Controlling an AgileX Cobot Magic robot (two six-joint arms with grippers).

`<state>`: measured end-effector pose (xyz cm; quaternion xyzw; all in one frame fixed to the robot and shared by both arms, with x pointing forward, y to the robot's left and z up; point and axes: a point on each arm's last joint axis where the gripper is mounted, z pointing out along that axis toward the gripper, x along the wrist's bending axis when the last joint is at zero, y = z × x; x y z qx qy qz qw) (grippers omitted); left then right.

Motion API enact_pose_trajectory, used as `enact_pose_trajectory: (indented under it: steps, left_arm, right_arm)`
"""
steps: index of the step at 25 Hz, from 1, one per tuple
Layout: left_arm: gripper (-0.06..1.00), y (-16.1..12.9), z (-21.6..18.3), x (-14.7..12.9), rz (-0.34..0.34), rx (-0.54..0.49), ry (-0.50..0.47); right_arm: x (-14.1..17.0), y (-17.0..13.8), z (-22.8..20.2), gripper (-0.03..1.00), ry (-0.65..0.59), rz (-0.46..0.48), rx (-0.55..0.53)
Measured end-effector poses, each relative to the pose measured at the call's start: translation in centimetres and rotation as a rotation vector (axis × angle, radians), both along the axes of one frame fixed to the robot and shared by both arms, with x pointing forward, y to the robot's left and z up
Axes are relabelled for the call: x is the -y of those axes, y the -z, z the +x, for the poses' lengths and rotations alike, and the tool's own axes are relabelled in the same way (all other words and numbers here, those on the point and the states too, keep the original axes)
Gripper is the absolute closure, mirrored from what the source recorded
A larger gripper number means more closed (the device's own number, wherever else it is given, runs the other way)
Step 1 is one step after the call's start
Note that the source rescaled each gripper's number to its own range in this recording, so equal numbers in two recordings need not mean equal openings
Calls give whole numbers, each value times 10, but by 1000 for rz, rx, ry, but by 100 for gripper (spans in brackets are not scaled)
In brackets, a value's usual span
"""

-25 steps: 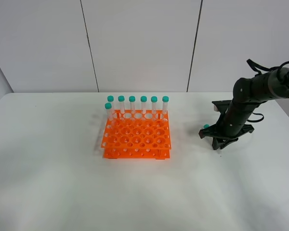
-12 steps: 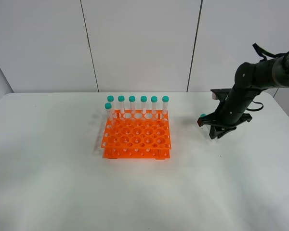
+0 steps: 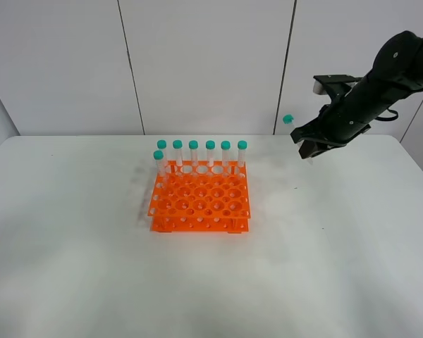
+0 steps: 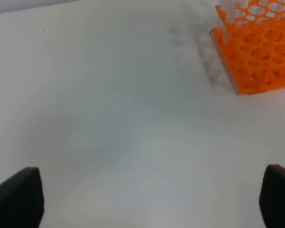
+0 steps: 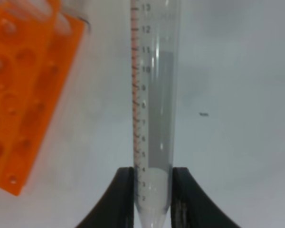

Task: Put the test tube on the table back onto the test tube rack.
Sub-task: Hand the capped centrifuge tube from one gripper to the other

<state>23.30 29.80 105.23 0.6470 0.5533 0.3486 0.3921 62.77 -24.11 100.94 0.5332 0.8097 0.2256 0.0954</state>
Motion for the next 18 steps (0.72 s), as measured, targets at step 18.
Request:
enact_pose_trajectory:
  steps: [18]
  left_arm:
    - [-5, 0, 0, 0, 0, 0, 0]
  right_arm:
    - [-155, -53, -45, 96, -445, 96, 493]
